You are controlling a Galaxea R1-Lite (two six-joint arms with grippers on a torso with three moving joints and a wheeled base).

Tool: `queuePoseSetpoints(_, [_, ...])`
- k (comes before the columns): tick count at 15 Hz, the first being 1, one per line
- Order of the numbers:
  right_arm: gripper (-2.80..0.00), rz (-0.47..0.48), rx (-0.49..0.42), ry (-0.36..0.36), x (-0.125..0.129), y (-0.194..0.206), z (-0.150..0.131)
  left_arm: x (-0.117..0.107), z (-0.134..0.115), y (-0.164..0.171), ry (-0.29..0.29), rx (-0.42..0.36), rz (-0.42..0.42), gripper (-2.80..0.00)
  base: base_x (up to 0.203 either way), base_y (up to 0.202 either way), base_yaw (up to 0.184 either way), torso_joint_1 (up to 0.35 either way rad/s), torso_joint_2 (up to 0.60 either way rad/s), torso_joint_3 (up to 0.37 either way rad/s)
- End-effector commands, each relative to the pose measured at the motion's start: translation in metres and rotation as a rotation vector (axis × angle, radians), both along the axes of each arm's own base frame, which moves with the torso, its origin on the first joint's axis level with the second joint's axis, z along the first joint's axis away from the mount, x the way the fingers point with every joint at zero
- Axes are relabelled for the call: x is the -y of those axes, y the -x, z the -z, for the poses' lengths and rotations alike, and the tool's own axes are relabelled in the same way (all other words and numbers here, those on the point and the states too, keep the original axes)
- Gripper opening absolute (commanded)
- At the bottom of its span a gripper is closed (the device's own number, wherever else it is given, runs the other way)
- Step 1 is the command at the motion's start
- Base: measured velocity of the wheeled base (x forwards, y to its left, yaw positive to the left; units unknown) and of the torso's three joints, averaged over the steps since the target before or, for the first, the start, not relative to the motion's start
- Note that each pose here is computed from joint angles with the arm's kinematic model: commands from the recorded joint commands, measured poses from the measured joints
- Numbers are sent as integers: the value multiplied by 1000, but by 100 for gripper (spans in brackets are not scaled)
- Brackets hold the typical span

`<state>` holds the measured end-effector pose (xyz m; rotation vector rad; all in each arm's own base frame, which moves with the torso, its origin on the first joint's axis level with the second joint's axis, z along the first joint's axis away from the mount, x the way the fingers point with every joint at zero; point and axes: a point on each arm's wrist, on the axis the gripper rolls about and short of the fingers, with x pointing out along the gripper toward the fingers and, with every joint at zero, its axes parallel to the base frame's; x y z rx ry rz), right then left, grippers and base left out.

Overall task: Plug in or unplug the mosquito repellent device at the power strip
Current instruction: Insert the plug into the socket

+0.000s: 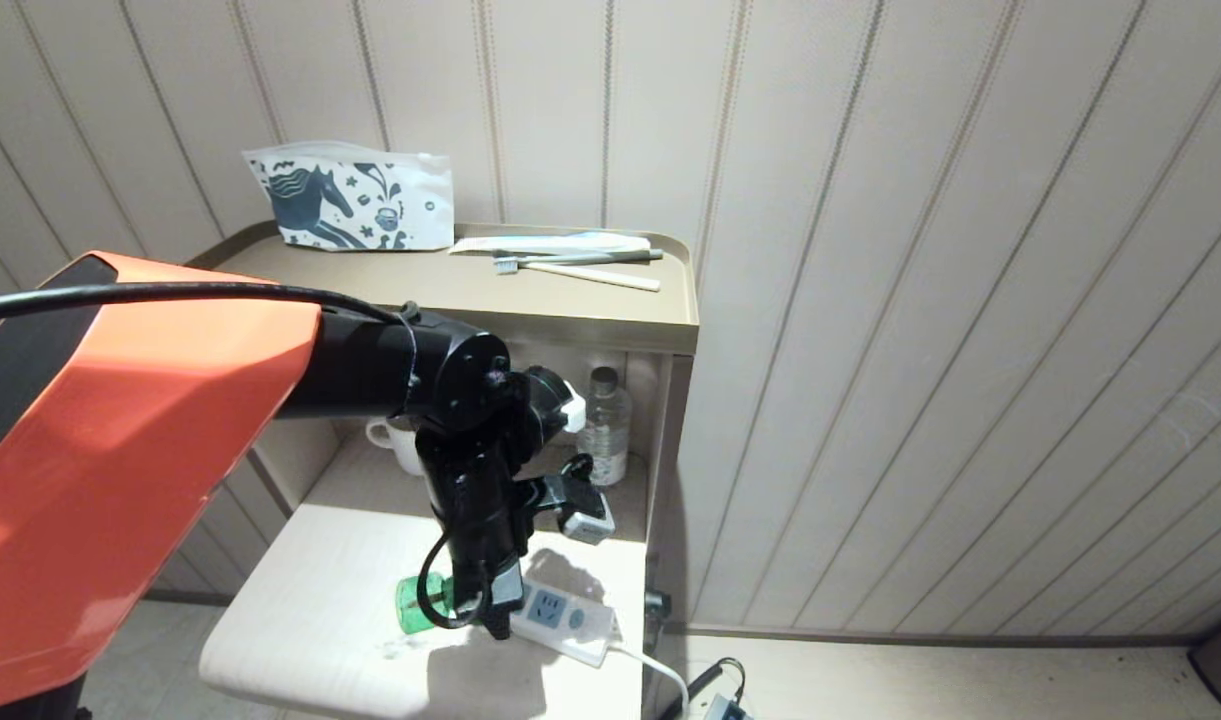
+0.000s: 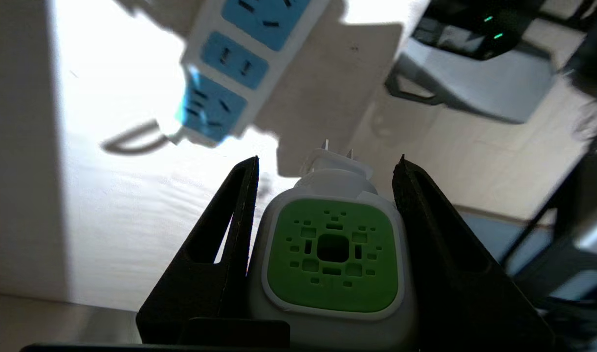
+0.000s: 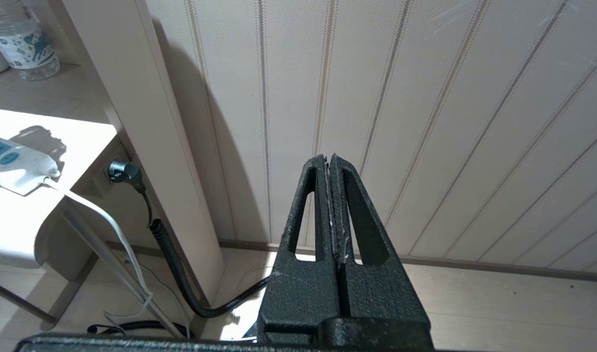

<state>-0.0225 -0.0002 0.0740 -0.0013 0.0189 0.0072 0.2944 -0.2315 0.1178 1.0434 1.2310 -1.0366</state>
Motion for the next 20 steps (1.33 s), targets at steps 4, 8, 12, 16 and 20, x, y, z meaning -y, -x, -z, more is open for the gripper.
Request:
queuePoseSetpoints(4, [-280,0,0,0,0,0,0,-8,-3,11,-4,-122,-277,-280,0,0,0,0,0,0])
queuePoseSetpoints(8, [-280,0,-1,0,0,0,0,-6,1,8,-9,-123,-392,-280,0,0,0,0,0,0])
queuePoseSetpoints(12, [-280,0,-1,0,0,0,0,3,10,-5,27,-114,-773,-280,0,0,0,0,0,0])
queuePoseSetpoints(16, [-280,0,-1,0,0,0,0,12,17,-23,105,-59,-1000,-280,0,0,0,0,0,0])
queuePoseSetpoints(20, [-280,0,-1,0,0,0,0,5,18,-42,139,42,-1065,-280,0,0,0,0,0,0])
